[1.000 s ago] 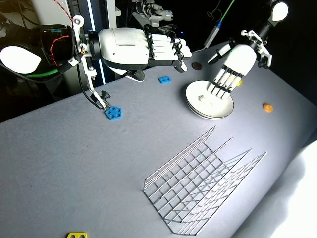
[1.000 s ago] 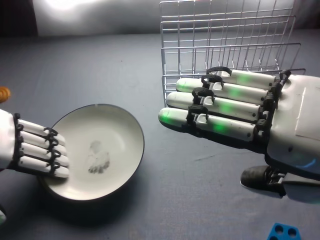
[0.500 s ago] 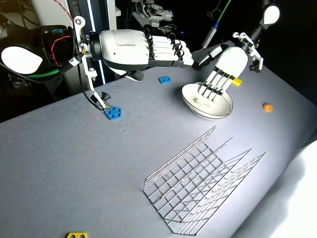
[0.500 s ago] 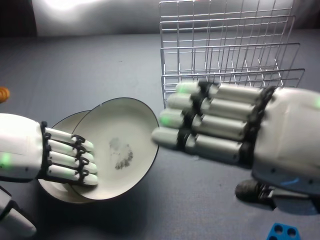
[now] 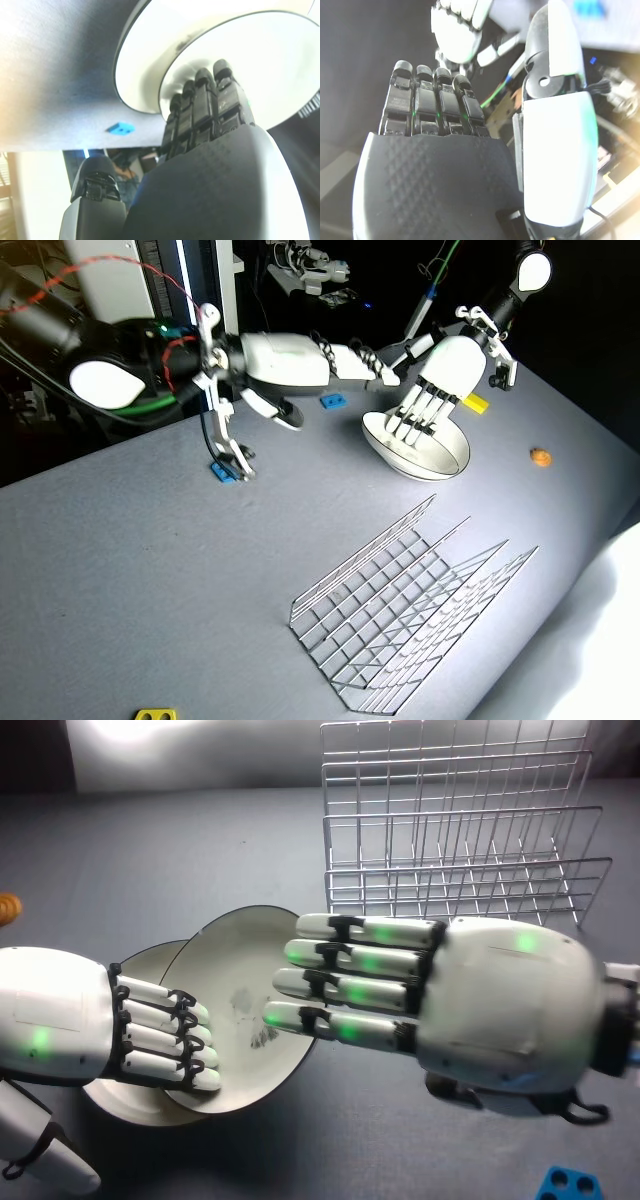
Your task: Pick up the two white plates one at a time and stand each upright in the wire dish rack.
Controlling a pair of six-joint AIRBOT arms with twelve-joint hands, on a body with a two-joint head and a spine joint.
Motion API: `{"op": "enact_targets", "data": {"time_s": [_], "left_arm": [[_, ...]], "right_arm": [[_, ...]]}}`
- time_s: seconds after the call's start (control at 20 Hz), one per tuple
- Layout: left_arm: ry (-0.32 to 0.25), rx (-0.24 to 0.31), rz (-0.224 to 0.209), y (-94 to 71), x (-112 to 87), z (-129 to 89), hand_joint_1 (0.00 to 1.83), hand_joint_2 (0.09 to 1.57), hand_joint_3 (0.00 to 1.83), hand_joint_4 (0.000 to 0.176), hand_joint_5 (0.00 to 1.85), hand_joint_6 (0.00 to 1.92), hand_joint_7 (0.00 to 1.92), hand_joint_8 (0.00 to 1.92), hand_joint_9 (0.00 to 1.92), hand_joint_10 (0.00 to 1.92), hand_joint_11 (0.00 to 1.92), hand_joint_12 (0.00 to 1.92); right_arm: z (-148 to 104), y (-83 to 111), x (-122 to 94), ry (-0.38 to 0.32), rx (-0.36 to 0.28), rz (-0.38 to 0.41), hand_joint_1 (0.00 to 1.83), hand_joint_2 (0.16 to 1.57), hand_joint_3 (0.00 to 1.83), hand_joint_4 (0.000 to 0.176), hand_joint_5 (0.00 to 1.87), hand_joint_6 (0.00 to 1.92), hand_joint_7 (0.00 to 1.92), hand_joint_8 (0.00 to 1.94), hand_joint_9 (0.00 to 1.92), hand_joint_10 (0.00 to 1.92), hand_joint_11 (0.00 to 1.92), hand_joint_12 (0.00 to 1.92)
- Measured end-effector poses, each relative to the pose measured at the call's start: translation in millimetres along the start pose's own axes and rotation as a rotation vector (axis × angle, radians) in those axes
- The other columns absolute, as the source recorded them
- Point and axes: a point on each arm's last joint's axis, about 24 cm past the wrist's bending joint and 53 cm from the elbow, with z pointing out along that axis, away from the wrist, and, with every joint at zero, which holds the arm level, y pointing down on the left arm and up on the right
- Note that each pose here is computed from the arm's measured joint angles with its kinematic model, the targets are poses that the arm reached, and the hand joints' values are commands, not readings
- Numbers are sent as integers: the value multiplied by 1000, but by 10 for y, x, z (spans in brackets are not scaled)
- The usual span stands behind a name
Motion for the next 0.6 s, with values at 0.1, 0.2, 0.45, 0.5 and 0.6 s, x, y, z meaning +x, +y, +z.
{"op": "enact_targets", "data": {"time_s": [0.1, 0.2, 0.45, 0.5, 0.6], "left_arm": [[-4, 0, -4, -7, -18, 8, 0, 1179, 0, 0, 197, 0, 161, 1, 120, 1, 0, 239], [-4, 0, -5, -9, -23, 10, 0, 1181, 0, 0, 179, 1, 136, 2, 94, 1, 0, 186], [-7, 2, -8, -17, -43, 26, 0, 1185, 1, 0, 204, 4, 167, 4, 121, 3, 0, 262], [-7, 3, -8, -24, -45, 32, 0, 1188, 1, 0, 222, 5, 187, 5, 140, 5, 0, 305], [-10, 4, -11, -31, -57, 36, 0, 1197, 1, 0, 225, 3, 212, 3, 165, 3, 0, 331]], "right_arm": [[120, -64, 26, -2, 1, -16, 1213, 975, 3, 0, 0, 0, 0, 0, 0, 0, 0, 455], [219, -95, 31, -8, -2, -21, 1202, 976, 3, 0, 0, 0, 0, 0, 0, 0, 0, 518], [465, -71, 51, -33, -24, -37, 1243, 962, 0, 0, 0, 0, 0, 0, 5, 2, 0, 732], [523, -68, 91, -24, -26, -38, 1245, 962, 0, 0, 0, 0, 0, 0, 5, 2, 0, 719], [617, -108, 128, -13, -11, -36, 1254, 969, 0, 0, 0, 0, 0, 0, 17, 6, 0, 799]]}}
